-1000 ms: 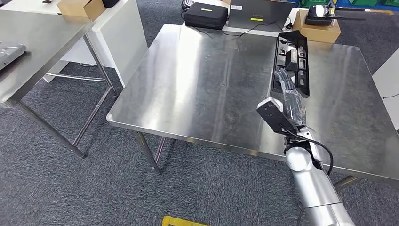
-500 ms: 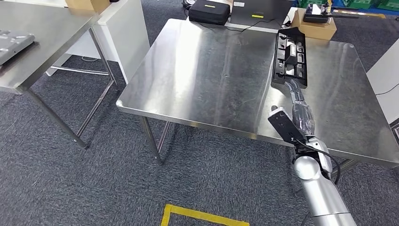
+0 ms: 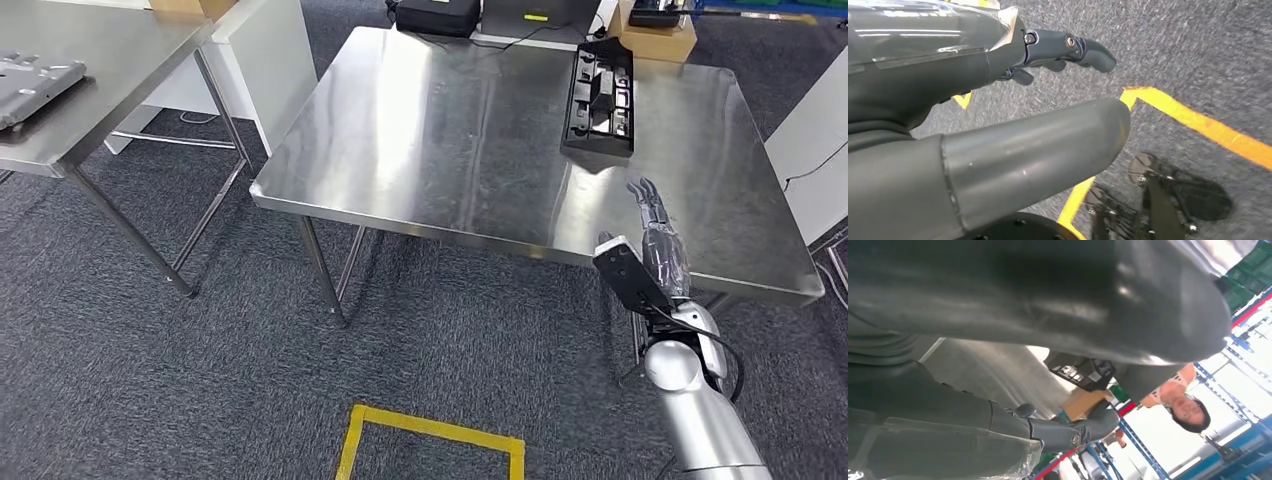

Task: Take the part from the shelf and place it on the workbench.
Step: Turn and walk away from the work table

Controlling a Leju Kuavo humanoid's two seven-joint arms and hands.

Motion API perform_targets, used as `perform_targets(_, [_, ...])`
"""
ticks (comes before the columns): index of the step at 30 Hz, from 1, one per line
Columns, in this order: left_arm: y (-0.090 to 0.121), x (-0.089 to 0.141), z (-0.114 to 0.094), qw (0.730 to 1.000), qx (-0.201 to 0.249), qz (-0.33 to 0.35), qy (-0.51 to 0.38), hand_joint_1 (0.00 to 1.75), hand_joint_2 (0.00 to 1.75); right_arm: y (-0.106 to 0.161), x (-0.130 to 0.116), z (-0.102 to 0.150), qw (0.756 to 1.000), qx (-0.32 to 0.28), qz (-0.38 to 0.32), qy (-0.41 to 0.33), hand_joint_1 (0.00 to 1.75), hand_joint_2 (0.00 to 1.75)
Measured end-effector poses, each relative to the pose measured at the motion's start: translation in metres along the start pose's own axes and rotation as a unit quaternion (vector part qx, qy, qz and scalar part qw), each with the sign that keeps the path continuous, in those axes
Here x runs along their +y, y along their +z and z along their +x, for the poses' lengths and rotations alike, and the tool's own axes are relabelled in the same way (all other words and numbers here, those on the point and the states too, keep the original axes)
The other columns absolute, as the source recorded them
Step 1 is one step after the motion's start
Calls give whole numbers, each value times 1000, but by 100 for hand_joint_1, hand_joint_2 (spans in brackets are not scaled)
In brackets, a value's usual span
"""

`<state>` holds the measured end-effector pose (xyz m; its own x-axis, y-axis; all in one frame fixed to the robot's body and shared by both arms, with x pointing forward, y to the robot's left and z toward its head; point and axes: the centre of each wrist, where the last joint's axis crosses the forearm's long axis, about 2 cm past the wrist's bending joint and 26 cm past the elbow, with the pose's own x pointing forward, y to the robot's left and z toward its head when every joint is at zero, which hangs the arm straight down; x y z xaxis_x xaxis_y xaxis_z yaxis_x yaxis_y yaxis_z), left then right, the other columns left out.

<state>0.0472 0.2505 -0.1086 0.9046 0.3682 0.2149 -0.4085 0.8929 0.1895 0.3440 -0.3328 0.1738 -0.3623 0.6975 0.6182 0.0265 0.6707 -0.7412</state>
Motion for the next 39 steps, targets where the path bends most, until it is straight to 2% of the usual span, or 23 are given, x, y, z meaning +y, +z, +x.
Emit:
perform_targets(13, [1, -3, 3, 1000, 1, 2, -3, 0, 0, -2, 6, -2, 1000, 0, 19, -4, 0, 0])
perform_targets(21, [1, -3, 2, 1000, 0, -5, -10, 0, 0, 13, 12, -11, 999, 16, 32, -3, 0, 0])
perform_targets(39, [0, -1, 3, 1000, 1, -12, -23, 0, 0, 34, 24, -10, 999, 27, 34, -16, 0, 0])
